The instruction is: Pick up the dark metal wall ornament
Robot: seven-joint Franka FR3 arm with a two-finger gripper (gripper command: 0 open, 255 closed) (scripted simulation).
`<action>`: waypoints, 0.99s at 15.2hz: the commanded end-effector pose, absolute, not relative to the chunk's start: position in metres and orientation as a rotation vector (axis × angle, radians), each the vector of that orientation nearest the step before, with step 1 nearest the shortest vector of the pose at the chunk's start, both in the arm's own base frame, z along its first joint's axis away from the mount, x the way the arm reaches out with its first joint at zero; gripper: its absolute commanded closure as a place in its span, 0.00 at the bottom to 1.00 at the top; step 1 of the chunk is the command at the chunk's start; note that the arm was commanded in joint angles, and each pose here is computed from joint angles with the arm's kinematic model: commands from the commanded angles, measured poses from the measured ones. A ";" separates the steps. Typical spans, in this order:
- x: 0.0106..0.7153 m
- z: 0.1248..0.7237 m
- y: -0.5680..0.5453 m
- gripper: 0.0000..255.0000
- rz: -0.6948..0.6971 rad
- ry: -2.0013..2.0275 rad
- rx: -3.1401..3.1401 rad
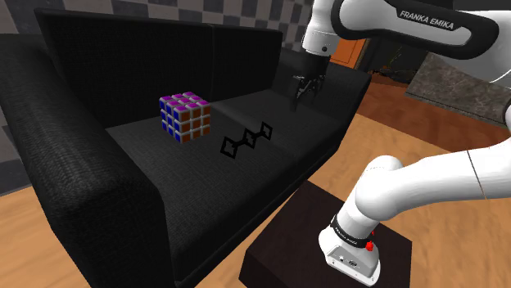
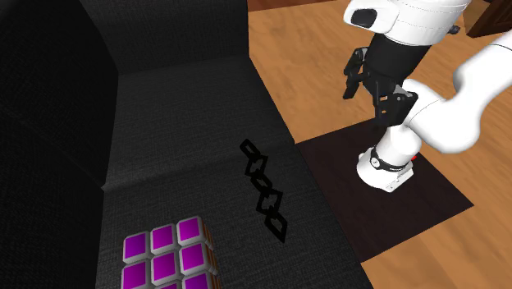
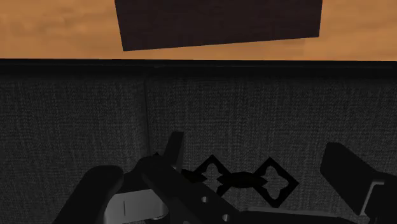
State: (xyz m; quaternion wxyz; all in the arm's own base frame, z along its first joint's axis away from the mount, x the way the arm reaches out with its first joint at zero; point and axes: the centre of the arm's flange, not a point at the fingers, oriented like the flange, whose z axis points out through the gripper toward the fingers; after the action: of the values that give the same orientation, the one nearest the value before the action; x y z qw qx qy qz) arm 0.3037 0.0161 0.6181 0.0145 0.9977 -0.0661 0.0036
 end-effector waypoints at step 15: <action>0.429 0.490 -0.002 0.00 -0.004 -1.260 3.057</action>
State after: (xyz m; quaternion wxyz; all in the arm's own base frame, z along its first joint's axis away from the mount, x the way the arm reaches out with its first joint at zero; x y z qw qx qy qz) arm 0.4219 0.0012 0.5011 -0.0751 0.9315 -0.3559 -0.0017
